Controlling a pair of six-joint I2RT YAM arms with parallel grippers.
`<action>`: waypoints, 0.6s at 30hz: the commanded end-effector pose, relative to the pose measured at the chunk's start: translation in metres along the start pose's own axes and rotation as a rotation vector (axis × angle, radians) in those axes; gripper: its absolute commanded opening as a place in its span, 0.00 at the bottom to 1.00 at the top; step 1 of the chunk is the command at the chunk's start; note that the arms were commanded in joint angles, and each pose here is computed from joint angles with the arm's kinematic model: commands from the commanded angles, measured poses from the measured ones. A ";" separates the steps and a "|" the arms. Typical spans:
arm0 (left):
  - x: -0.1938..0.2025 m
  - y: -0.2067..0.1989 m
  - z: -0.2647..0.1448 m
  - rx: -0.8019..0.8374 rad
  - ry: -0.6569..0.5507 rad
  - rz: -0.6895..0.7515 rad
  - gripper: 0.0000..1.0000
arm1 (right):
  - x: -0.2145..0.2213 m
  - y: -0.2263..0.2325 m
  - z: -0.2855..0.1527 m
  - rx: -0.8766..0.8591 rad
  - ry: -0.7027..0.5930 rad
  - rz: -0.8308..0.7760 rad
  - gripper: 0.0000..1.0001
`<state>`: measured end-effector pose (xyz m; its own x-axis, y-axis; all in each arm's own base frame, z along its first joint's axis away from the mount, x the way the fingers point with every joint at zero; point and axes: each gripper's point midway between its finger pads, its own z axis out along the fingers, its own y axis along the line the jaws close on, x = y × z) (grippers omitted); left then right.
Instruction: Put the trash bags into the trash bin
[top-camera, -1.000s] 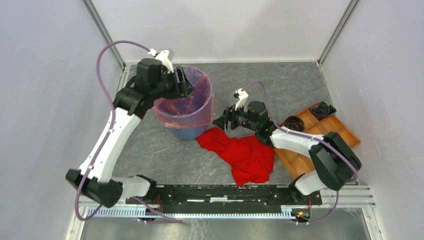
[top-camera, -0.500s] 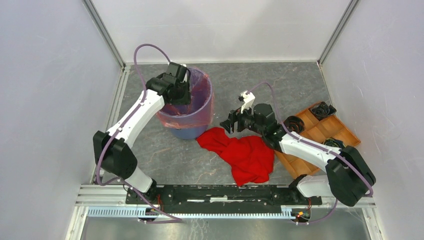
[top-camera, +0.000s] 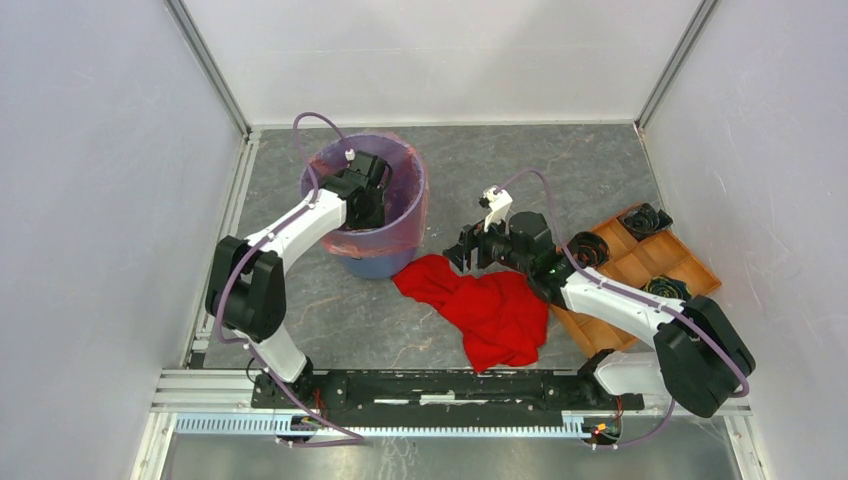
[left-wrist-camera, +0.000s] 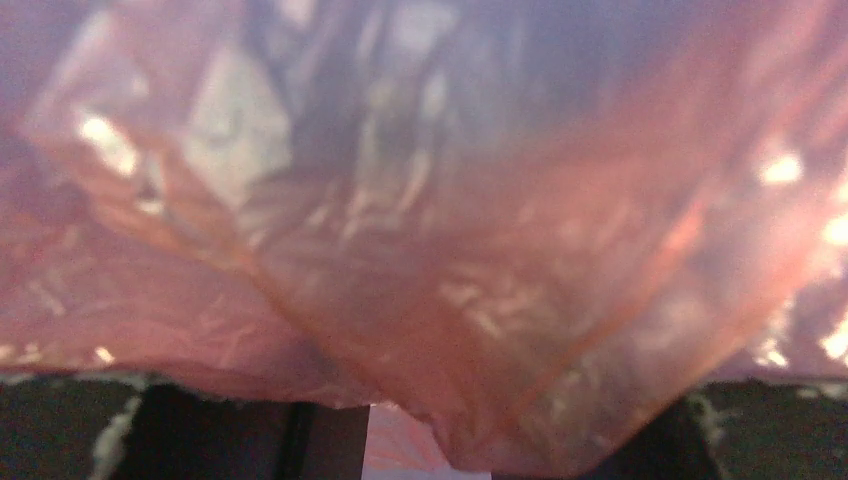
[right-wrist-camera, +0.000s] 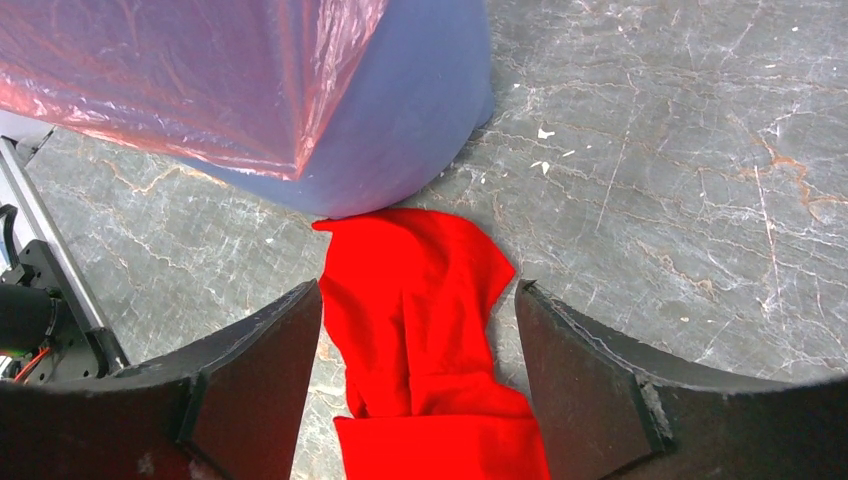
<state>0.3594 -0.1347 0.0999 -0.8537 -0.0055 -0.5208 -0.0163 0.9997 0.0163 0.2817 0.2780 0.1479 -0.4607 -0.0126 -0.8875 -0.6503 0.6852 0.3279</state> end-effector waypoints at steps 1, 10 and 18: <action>-0.014 -0.003 0.016 -0.020 -0.085 -0.081 0.46 | -0.007 0.003 -0.003 -0.015 -0.040 -0.016 0.78; 0.003 -0.003 0.048 -0.057 -0.049 -0.110 0.44 | -0.001 0.007 -0.003 -0.043 -0.032 -0.003 0.78; 0.030 0.004 0.065 -0.087 0.006 -0.111 0.42 | 0.001 0.010 -0.005 -0.059 -0.033 0.011 0.78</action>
<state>0.3746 -0.1310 0.0498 -0.8440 -0.0460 -0.5343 -0.0870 0.9949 0.0518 0.2723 0.2775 0.1361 -0.4843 -0.0192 -0.8747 -0.6572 0.6679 0.3492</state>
